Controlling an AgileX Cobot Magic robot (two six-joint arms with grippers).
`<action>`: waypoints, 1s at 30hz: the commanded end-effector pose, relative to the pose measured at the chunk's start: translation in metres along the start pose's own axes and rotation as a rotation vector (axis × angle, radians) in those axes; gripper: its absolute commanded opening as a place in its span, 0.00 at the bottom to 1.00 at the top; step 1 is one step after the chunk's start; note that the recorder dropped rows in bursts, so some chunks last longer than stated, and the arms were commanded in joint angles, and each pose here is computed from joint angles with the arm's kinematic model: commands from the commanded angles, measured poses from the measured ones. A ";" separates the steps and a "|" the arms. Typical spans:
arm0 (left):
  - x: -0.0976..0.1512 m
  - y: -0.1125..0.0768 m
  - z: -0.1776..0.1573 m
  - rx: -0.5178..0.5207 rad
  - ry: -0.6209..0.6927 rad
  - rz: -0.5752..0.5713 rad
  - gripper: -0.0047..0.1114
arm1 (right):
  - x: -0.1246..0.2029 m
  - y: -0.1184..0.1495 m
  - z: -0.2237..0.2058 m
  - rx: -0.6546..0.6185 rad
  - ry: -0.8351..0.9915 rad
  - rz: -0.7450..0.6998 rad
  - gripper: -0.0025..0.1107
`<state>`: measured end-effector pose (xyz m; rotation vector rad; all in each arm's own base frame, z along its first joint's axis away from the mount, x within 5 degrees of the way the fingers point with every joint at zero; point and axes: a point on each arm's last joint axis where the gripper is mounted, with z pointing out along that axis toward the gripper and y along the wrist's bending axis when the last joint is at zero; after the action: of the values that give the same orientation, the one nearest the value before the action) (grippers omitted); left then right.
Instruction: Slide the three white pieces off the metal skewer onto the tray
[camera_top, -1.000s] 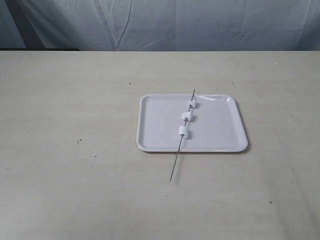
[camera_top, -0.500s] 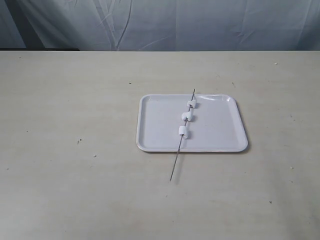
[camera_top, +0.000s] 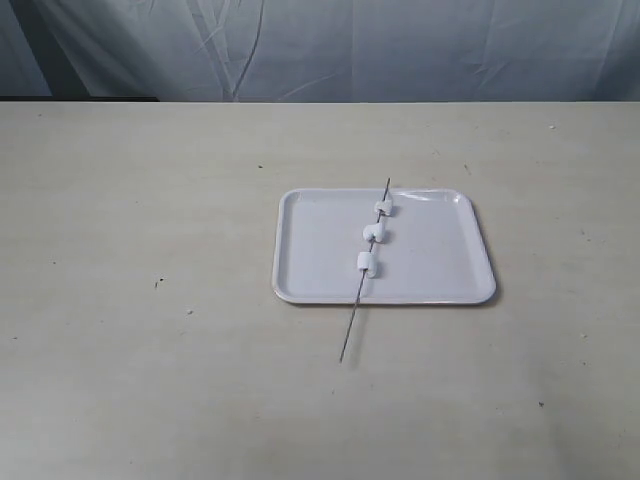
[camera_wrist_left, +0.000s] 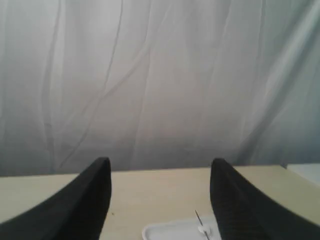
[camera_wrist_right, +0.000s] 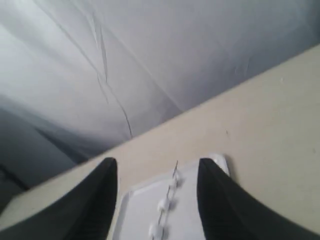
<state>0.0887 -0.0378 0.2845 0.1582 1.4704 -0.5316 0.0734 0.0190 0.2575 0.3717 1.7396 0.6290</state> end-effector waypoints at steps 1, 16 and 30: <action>0.001 0.003 0.040 0.109 0.285 -0.075 0.52 | -0.011 0.020 0.028 -0.023 0.265 -0.120 0.44; 0.065 0.040 0.116 0.191 0.829 -0.425 0.52 | 0.015 0.059 0.190 -0.047 0.967 -0.005 0.44; 0.064 0.051 0.127 0.088 0.723 -0.459 0.52 | 0.111 0.089 0.254 0.107 1.221 -0.112 0.44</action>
<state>0.2244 -0.0623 0.2283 0.0544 2.1938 -1.0465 0.2778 0.2027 0.1775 -0.1096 2.9212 0.8212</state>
